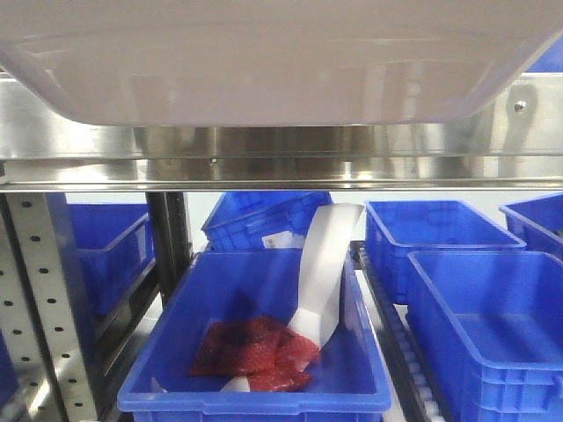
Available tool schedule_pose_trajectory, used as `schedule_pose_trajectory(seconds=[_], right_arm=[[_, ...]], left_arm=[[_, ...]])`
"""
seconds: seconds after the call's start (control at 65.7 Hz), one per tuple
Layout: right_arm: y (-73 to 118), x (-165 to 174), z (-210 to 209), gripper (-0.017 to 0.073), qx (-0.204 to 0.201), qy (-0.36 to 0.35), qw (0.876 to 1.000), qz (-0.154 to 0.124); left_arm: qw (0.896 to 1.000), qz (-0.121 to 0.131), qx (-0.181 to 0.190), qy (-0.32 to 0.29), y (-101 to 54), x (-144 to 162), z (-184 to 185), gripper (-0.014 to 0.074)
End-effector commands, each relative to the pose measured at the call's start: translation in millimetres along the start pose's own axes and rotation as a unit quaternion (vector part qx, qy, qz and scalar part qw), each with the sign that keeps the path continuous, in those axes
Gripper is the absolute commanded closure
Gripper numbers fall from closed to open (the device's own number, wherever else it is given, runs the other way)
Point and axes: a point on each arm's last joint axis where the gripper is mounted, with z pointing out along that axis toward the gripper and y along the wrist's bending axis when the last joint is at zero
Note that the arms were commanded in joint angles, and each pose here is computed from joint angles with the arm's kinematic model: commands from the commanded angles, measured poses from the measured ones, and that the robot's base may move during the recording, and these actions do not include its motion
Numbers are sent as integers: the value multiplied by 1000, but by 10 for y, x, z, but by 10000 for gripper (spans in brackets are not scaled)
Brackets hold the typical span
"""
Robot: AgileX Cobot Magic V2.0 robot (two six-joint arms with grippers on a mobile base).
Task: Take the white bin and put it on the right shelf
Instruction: 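Raise the bin above the steel shelf edge with both grippers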
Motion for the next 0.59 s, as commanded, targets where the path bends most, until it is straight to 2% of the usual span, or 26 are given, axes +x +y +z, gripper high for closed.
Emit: schedule_pose_trajectory(seconds=[0.0,0.578], right_arm=[[312,-80,-74,224,-120,-25,992,9],[312,-80,-74,224,-120,-25,992,9]], left_arm=[[991,-17,129,-34,-345,-127,-81,299],[991,-17,129,-34,-345,-127,-81,299]])
